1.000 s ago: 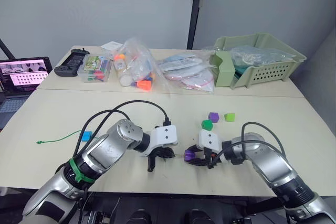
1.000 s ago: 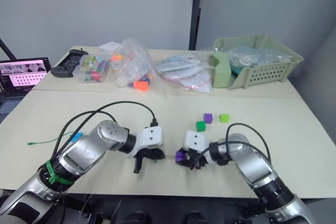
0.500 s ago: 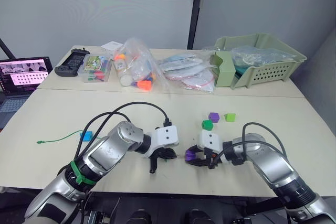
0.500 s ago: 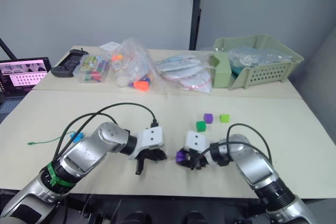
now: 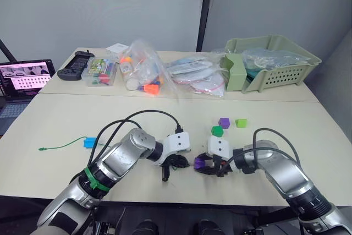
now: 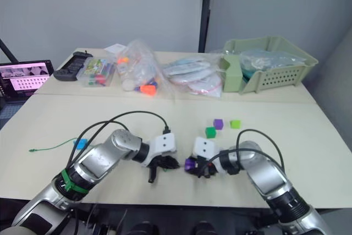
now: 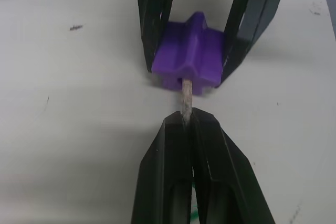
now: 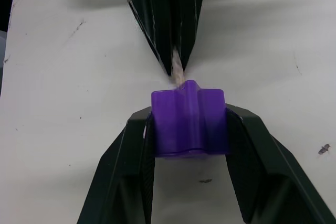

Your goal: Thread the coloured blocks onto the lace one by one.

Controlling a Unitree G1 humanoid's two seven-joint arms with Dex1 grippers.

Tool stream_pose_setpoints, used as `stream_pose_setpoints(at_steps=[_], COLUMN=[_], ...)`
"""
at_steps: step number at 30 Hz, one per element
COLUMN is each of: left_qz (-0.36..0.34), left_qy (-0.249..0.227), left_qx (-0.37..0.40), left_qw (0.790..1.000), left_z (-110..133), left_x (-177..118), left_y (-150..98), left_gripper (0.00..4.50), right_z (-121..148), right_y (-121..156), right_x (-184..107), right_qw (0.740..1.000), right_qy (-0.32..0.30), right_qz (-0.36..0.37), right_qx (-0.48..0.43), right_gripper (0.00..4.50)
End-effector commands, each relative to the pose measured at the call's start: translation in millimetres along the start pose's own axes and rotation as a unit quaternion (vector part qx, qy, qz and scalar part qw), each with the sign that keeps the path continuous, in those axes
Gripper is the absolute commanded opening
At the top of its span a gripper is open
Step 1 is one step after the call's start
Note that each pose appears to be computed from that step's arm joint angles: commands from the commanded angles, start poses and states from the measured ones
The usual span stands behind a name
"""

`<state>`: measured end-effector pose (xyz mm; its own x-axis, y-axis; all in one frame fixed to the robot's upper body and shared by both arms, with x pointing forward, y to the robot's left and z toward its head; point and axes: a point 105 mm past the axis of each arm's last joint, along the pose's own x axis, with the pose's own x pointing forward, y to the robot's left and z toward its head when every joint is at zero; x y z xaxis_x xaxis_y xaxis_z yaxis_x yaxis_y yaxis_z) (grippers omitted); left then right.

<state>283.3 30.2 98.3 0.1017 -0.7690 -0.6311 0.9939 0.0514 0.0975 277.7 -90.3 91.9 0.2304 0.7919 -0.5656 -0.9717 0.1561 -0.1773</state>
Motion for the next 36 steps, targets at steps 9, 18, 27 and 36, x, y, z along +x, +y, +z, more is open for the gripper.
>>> stream_pose_setpoints(at_steps=[9,18,27,36], left_qz=[-0.054,-0.064,-0.032,-0.010], left_qy=[-0.084,-0.126,-0.101,-0.071], left_qx=[0.047,0.058,0.099,0.086], left_qw=[0.994,0.988,0.989,0.994], left_z=[36.4,24.3,5.7,-18.4], left_x=[10.2,10.0,-5.8,-31.5], left_y=[-16.2,-15.3,-1.5,3.5], left_gripper=[0.00,0.00,1.93,1.93], right_z=[11.3,8.5,-0.7,-6.1], right_y=[8.9,9.7,4.7,2.7], right_x=[10.0,10.3,10.7,6.2], right_qw=[1.000,1.000,1.000,1.000], right_qy=[-0.023,-0.016,-0.001,0.003], right_qz=[0.015,0.025,0.015,0.010], right_qx=[-0.006,-0.010,-0.008,-0.015], right_gripper=[1.37,1.37,1.37,1.37])
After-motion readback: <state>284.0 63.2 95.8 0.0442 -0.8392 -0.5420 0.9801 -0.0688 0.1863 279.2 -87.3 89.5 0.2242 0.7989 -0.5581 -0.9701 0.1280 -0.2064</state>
